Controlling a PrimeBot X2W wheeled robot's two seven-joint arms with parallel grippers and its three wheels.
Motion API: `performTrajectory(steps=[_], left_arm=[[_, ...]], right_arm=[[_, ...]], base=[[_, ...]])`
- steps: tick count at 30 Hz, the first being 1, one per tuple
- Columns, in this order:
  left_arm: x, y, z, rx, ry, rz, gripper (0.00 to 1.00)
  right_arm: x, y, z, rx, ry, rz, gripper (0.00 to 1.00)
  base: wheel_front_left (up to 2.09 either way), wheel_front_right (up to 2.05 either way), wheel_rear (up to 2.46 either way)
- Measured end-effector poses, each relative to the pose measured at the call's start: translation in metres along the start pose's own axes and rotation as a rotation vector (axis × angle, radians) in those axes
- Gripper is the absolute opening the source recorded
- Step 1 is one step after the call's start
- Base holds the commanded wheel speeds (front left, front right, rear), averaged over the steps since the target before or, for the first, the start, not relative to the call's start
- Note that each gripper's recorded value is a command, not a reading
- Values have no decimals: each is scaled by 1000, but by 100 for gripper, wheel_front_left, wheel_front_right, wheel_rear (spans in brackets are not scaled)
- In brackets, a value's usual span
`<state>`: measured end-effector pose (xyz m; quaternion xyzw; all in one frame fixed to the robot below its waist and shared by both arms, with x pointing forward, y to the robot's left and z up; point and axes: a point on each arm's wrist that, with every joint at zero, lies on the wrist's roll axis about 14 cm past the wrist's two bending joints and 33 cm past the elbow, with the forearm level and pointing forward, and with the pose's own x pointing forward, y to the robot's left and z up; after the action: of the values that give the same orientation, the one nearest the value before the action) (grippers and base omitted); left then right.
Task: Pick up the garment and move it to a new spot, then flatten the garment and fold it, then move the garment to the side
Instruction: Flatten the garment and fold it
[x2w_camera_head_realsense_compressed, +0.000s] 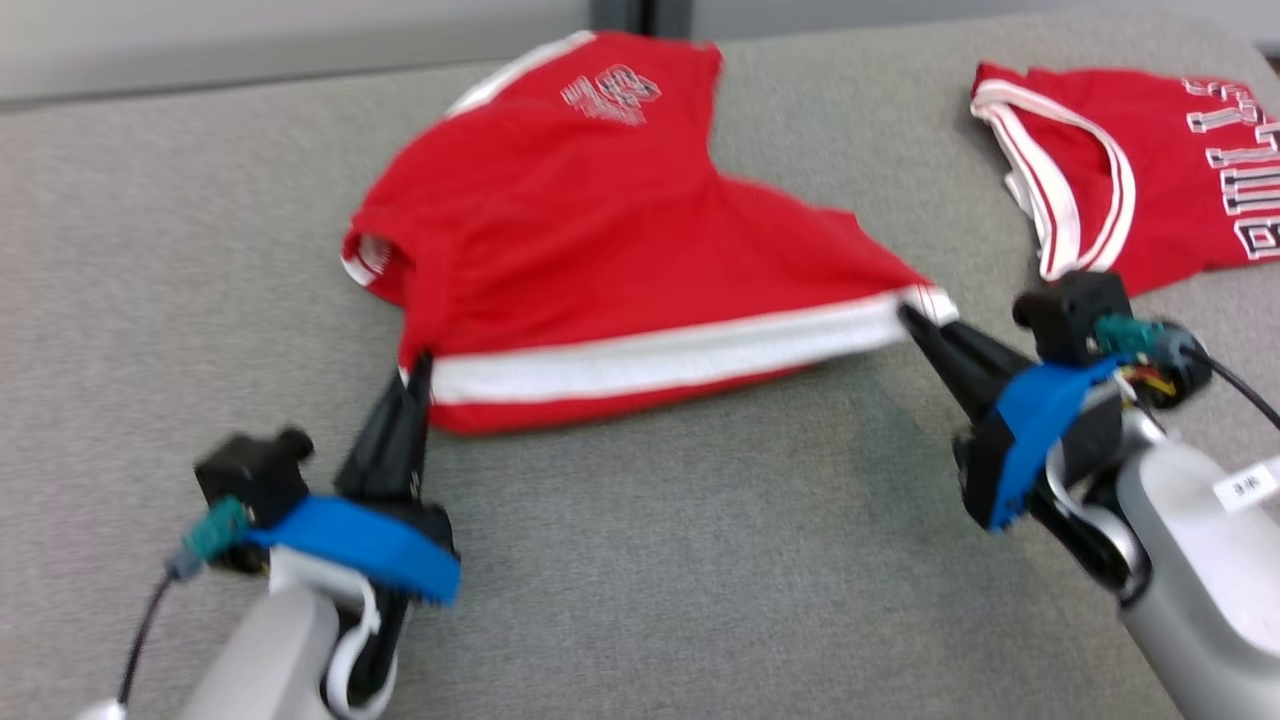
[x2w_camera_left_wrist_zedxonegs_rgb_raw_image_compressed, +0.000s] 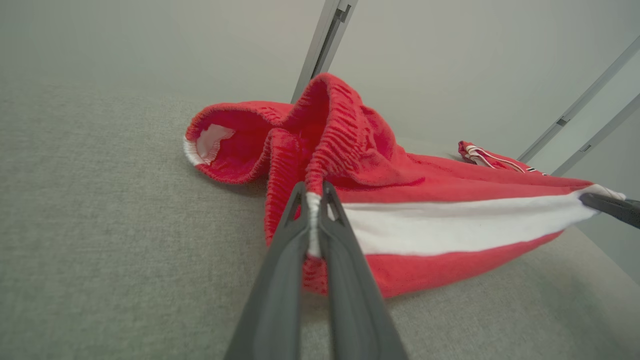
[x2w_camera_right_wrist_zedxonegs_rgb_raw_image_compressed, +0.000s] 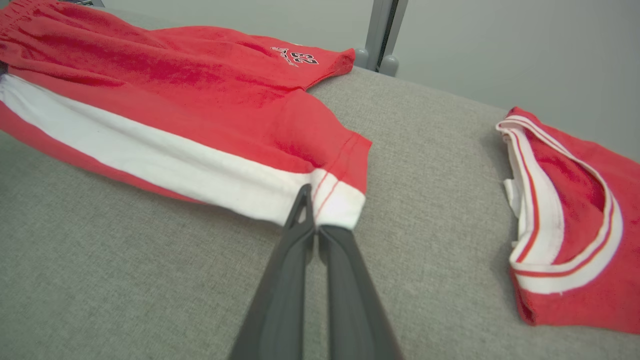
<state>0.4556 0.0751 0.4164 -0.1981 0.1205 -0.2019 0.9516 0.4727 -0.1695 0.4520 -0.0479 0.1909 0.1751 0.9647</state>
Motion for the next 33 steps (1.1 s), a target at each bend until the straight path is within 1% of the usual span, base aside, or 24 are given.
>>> performTrajectory(steps=[5,8,11,15,19,23,27,29,33], left_arm=[[-50,1,-18,22,64,38,0],[-77,0,-36,5,155,67,0],[-98,-6,-50,-2,250,70,0],[-126,-12,-68,24,382,54,0],[-146,-26,-68,10,442,22,0],[-159,-41,-61,-38,463,-1,0],[-153,-51,-40,-62,408,-26,0],[-144,-50,-29,-36,388,-39,0],[-120,-38,-6,37,346,-42,0]], right_arm=[[-32,10,-28,22,125,10,0],[-53,23,-51,49,241,27,0],[-73,31,-66,87,325,31,0],[-98,47,-81,142,419,43,0],[-121,54,-81,183,470,30,0],[-135,53,-65,184,448,-5,0],[-131,46,-35,126,355,-32,0],[-123,39,-18,78,302,-44,0],[-98,34,11,8,205,-15,0]], base=[[0,0,0],[0,0,0],[0,0,0],[0,0,0],[0,0,0],[0,0,0],[0,0,0],[0,0,0],[0,0,0]])
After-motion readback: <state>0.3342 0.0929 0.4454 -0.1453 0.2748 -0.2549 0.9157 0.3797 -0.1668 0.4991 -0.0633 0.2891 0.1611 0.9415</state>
